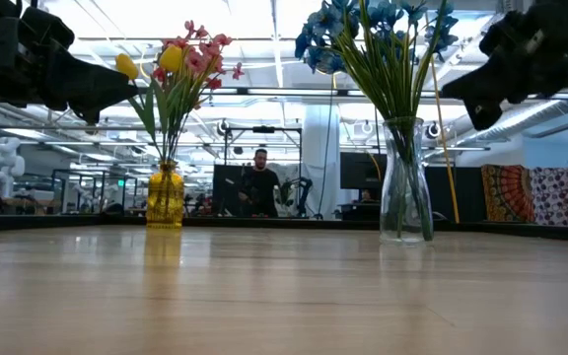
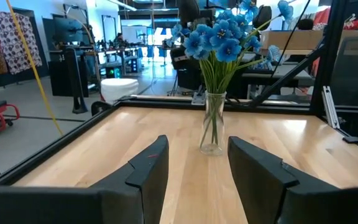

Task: Sort flowers into vase by color
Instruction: Return to Home Position

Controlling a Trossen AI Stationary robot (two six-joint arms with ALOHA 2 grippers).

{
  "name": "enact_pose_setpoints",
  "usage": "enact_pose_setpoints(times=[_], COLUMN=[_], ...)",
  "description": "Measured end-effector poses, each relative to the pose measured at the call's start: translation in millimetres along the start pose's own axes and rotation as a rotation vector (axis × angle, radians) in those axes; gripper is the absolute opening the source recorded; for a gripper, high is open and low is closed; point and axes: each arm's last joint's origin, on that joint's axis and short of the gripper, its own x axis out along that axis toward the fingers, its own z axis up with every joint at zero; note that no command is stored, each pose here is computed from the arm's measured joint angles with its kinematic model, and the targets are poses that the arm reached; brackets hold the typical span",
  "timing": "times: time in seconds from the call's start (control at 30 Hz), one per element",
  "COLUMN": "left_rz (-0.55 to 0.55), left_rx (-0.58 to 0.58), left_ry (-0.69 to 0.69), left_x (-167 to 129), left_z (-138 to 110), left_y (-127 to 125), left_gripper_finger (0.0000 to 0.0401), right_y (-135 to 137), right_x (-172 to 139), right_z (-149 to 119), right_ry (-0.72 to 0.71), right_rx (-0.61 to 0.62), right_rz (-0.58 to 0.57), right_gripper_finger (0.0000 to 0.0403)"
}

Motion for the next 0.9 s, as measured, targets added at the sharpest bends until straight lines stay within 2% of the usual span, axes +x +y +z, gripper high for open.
enact_pose_setpoints(times=[0.17, 0.33, 0.5, 0.63, 0.83, 0.9], left_rz=[0.000, 0.000, 0.000, 0.000, 0.000, 0.000], left_rx=[0.000, 0.000, 0.000, 0.000, 0.000, 0.000], left_ry=[-0.001, -0.002, -0.002, -0.002, -0.003, -0.003], left_x=[0, 0, 0, 0, 0, 0], left_z=[0, 0, 0, 0, 0, 0], left_y=[0, 0, 0, 0, 0, 0], left_gripper_finger=[0.0171, 0.0171, 0.0171, 0.0171, 0.0171, 0.0171], right_y=[5, 12, 13, 16, 15, 16], right_x=[2, -5, -15, -18, -7, -7], right_z=[-13, -16, -16, -15, -40, -44], right_ry=[0.021, 0.002, -0.043, -0.083, -0.181, -0.186], right_rx=[-0.017, -0.053, -0.076, -0.090, 0.014, 0.011], right_rz=[0.067, 0.123, 0.037, 0.051, 0.144, 0.171], right_gripper_finger=[0.0000, 0.0000, 0.0000, 0.0000, 0.0000, 0.0000])
